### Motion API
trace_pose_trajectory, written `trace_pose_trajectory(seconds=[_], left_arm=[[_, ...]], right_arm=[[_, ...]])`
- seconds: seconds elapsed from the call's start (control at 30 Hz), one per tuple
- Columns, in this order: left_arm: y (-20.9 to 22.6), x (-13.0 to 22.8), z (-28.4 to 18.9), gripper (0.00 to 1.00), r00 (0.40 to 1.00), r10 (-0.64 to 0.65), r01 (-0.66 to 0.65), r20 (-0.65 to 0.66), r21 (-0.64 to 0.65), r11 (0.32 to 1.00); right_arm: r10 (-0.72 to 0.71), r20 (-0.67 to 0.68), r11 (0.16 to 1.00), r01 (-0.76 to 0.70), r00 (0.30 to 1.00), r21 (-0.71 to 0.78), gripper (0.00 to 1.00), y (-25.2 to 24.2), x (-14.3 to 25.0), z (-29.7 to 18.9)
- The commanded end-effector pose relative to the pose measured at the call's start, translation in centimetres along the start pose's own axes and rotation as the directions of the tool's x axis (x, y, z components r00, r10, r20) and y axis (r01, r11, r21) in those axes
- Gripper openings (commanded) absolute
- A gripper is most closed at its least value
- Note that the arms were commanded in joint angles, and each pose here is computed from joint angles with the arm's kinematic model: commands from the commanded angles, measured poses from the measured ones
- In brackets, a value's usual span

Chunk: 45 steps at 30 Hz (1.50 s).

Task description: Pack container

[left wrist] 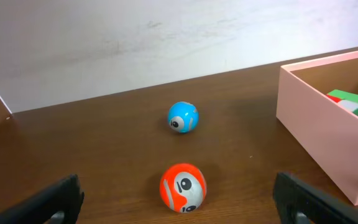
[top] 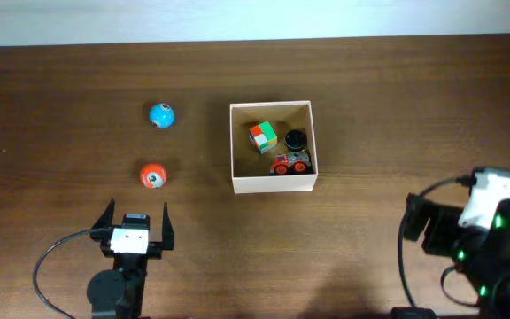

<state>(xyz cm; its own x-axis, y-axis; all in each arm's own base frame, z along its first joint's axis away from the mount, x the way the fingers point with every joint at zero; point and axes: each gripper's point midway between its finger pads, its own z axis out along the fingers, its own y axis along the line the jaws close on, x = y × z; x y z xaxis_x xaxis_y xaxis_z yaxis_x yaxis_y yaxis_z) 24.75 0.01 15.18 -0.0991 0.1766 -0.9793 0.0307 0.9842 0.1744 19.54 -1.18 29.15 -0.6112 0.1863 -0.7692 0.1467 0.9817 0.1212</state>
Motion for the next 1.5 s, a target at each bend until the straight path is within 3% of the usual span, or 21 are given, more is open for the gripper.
trace_pose_trajectory(seconds=[0.0, 1.47], left_arm=[[-0.14, 0.21, 0.0, 0.99, 1.0, 0.015, -0.015, -0.005, 0.01, 1.0], [-0.14, 0.21, 0.0, 0.99, 1.0, 0.015, -0.015, -0.005, 0.01, 1.0]], right_arm=[[-0.001, 0.103, 1.0, 0.002, 0.995, -0.01, 0.99, -0.12, 0.1, -0.54], [-0.001, 0.124, 1.0, 0.0, 0.992, 0.006, 0.99, -0.44, 0.2, -0.59]])
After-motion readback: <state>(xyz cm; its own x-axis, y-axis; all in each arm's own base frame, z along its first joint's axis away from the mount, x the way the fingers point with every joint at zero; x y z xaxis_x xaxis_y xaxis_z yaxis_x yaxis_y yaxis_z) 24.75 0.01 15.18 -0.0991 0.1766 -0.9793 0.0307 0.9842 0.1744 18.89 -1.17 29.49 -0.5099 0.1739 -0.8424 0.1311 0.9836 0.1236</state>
